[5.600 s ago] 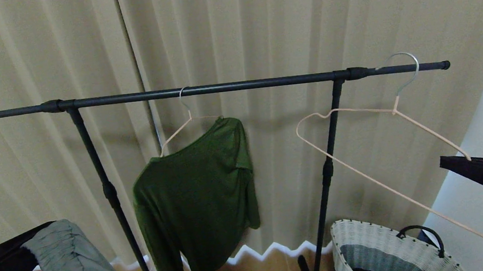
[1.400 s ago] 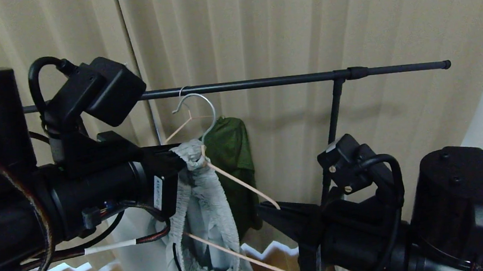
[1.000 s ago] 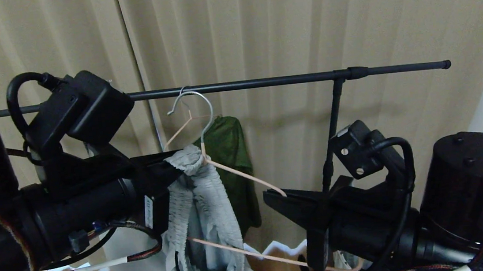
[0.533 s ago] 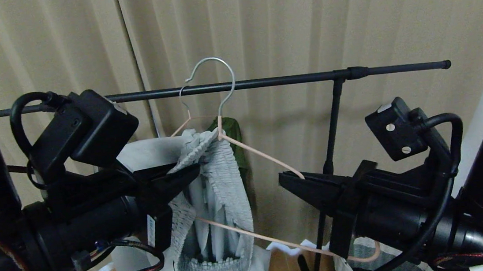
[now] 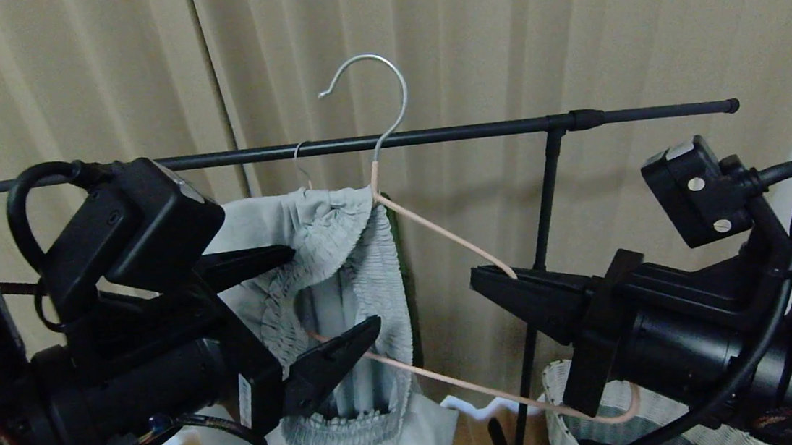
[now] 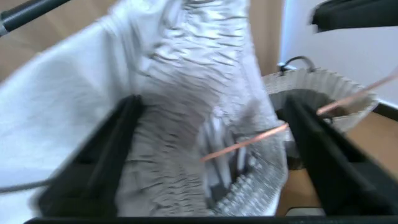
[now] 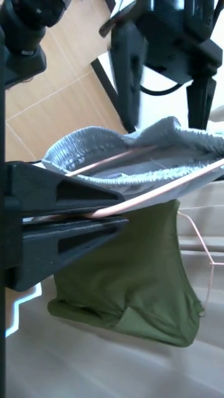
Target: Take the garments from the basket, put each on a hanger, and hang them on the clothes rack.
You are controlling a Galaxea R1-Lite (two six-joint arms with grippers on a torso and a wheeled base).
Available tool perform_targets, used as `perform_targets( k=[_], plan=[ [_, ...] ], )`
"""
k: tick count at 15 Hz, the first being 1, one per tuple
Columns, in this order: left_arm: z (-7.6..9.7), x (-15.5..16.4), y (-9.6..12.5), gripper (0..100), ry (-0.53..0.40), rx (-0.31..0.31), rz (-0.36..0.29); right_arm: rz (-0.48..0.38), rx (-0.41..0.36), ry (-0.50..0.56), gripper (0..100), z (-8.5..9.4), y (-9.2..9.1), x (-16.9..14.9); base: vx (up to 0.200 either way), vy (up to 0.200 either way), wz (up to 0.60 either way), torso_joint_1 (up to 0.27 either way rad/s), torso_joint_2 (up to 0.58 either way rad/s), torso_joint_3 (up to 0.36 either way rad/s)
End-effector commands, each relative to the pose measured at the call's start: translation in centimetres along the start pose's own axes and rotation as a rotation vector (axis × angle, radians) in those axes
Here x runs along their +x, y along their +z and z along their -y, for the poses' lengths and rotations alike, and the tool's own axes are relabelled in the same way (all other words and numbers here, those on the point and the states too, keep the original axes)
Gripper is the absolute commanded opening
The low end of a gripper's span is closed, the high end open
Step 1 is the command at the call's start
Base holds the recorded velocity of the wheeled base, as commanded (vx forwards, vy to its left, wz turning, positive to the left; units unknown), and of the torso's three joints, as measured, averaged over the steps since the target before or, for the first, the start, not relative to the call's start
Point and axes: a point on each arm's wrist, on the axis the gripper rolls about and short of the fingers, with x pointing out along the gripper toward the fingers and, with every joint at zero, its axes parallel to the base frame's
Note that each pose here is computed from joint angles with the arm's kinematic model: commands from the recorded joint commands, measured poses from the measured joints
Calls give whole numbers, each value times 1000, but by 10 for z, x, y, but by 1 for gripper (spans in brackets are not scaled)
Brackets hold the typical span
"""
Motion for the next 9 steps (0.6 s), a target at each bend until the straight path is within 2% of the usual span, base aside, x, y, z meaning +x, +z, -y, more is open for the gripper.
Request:
perform_targets(
  k=[1, 2, 3, 5, 6, 9],
  plan=[
    [0, -9, 0, 100, -16, -1, 34, 10, -7, 1, 0, 0, 3, -4, 0, 0, 0, 0, 0, 0],
    [0, -19, -3, 100, -28, -2, 76, 7, -23, -41, 0, 13, 2, -8, 0, 0, 0, 0, 0, 0],
    [1, -23, -5, 100, -32, -2, 85, 7, -36, -43, 0, 18, 3, -13, 0, 0, 0, 0, 0, 0],
    [2, -34, -7, 100, -78, -1, 148, 23, -64, -13, 0, 28, 7, -37, 0, 0, 0, 0, 0, 0],
    [0, -38, -3, 100, -93, -1, 181, 21, -65, -33, 0, 33, 9, -51, 0, 0, 0, 0, 0, 0],
    [-7, -38, 0, 100, -52, 6, 188, 1, -63, -56, 0, 35, 11, -65, 0, 0, 0, 0, 0, 0]
  ],
)
